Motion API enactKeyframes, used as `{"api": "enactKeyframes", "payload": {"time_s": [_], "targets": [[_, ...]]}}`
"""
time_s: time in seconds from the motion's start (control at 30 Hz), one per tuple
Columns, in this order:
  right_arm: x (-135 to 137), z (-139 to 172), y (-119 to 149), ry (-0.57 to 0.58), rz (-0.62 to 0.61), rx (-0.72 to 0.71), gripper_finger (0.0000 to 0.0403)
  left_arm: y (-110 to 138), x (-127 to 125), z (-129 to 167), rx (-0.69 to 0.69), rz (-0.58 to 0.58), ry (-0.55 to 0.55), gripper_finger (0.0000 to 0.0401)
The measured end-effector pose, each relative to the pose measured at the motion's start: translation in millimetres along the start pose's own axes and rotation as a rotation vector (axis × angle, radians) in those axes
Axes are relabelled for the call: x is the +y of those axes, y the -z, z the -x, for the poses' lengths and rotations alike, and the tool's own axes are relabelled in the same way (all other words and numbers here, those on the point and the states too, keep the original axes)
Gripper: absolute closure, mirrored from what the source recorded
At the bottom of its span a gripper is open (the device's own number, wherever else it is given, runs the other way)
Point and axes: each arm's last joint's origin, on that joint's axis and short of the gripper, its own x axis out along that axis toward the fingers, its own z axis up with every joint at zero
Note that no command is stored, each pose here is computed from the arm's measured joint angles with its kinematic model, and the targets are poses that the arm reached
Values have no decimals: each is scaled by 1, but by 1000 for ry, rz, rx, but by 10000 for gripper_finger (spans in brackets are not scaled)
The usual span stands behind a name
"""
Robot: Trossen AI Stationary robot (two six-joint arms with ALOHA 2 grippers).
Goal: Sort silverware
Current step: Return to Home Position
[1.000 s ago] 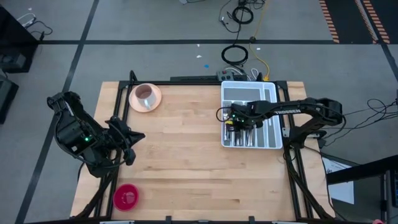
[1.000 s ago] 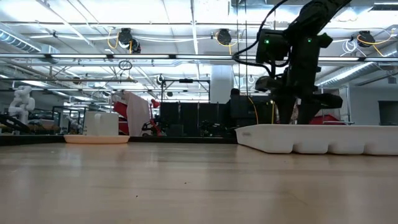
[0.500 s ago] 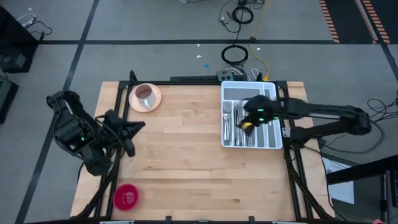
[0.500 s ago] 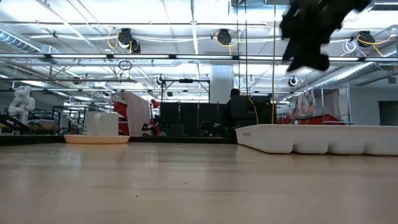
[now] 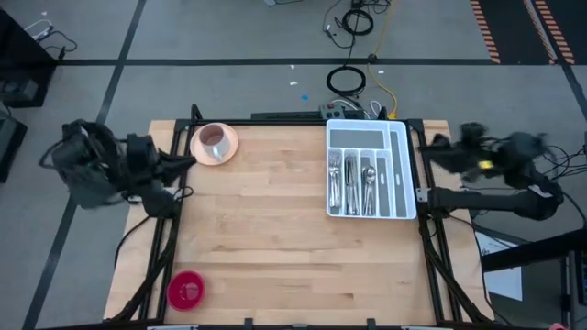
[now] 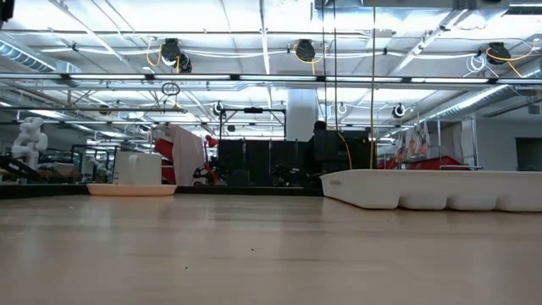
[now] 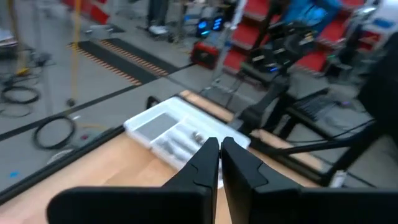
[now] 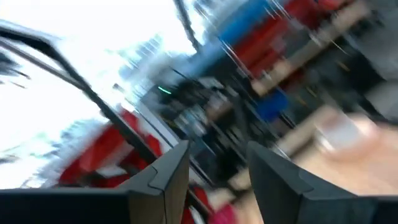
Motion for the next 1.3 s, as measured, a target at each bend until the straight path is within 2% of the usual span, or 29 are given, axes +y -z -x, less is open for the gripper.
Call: {"api": "enactKeyframes", "payload": {"time_s": [0.07, 0.1, 0.2, 0.27, 0.3, 0.43, 0.53, 0.63, 0.77, 0.87, 1.0, 1.07, 1.1, 1.17, 1.2, 1.23, 1.3], "targets": [[9, 15, -6, -115, 37, -63, 252, -9, 4, 5, -17, -6, 48, 376], [14, 21, -7, -205, 117, -55, 252, -14, 7, 7, -21, -13, 76, 376], [24, 34, -5, -484, 382, 26, 252, -25, 14, 14, -34, -21, 161, 377], [27, 41, -1, -620, 465, 89, 252, -32, 21, 19, -38, -6, 224, 377], [28, 44, -1, -652, 479, 101, 252, -35, 24, 21, -40, -1, 257, 377], [21, 46, 6, -612, 467, 176, 252, -43, 40, 30, -46, 8, 358, 377], [13, 47, 16, -580, 523, 268, 252, -43, 51, 33, -64, -31, 370, 377], [9, 51, 20, -596, 578, 255, 252, -33, 66, 34, -69, -31, 369, 377], [2, 73, 28, -621, 638, 131, 252, -3, 91, 29, -98, 46, 308, 377], [-2, 67, 29, -541, 612, 103, 252, 29, 106, 22, -124, 118, 318, 377], [-7, 58, 32, -525, 693, 98, 252, 61, 124, 17, -217, 205, 355, 390], [-11, 58, 33, -462, 687, 41, 252, 75, 134, 14, -258, 247, 376, 395], [-11, 58, 31, -418, 683, 3, 252, 81, 138, 14, -278, 255, 385, 396], [-16, 54, 35, -375, 687, 23, 252, 94, 145, 11, -308, 269, 398, 395], [-18, 49, 37, -382, 706, 14, 252, 97, 142, 9, -314, 257, 385, 395], [-21, 45, 39, -405, 722, -11, 252, 101, 141, 8, -308, 195, 371, 395], [-32, 32, 51, -464, 716, -13, 252, 105, 139, 7, -297, 137, 422, 395]]}}
